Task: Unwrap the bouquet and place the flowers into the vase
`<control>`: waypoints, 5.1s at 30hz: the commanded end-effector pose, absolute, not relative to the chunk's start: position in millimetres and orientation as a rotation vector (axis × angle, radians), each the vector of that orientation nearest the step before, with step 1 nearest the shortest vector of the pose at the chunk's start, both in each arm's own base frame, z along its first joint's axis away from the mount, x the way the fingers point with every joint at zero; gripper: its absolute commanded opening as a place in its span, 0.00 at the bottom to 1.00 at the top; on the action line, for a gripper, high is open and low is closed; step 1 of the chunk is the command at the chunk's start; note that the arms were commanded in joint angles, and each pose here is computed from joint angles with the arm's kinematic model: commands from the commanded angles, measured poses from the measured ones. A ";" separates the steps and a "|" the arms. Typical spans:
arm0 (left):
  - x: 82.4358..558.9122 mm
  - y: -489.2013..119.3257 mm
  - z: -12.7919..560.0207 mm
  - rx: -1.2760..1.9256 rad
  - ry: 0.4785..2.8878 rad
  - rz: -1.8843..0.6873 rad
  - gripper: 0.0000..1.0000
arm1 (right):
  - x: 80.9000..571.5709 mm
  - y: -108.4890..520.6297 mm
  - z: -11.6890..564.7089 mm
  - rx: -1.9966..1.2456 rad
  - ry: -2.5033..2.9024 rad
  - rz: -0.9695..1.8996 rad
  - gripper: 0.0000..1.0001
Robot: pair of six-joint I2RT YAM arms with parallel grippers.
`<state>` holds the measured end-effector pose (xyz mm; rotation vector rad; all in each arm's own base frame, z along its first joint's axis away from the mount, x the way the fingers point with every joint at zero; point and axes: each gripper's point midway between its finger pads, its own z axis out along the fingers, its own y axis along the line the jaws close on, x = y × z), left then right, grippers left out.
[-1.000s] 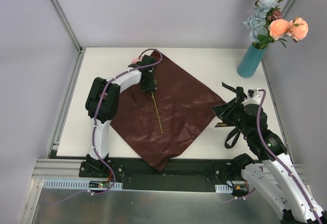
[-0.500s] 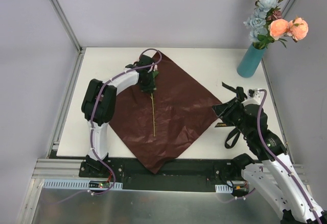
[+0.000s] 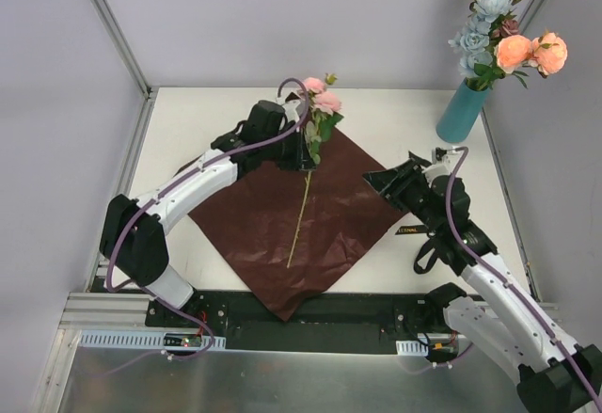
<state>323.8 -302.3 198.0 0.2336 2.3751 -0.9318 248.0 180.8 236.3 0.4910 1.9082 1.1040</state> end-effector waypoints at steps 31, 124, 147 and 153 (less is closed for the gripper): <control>233.6 -389.4 245.7 0.717 2.120 -1.189 0.00 | 271.5 224.0 259.0 0.572 1.830 1.319 0.39; 229.7 -176.4 270.8 0.639 1.976 -0.212 0.99 | 496.8 -60.6 490.8 -0.124 0.967 -0.182 0.00; 227.2 -183.4 266.6 0.663 1.989 -0.246 0.99 | 510.9 -80.6 363.9 0.045 1.254 -0.149 0.19; 227.5 -181.1 267.2 0.653 1.987 -0.238 0.99 | 516.4 -84.8 341.1 0.119 1.351 -0.115 0.33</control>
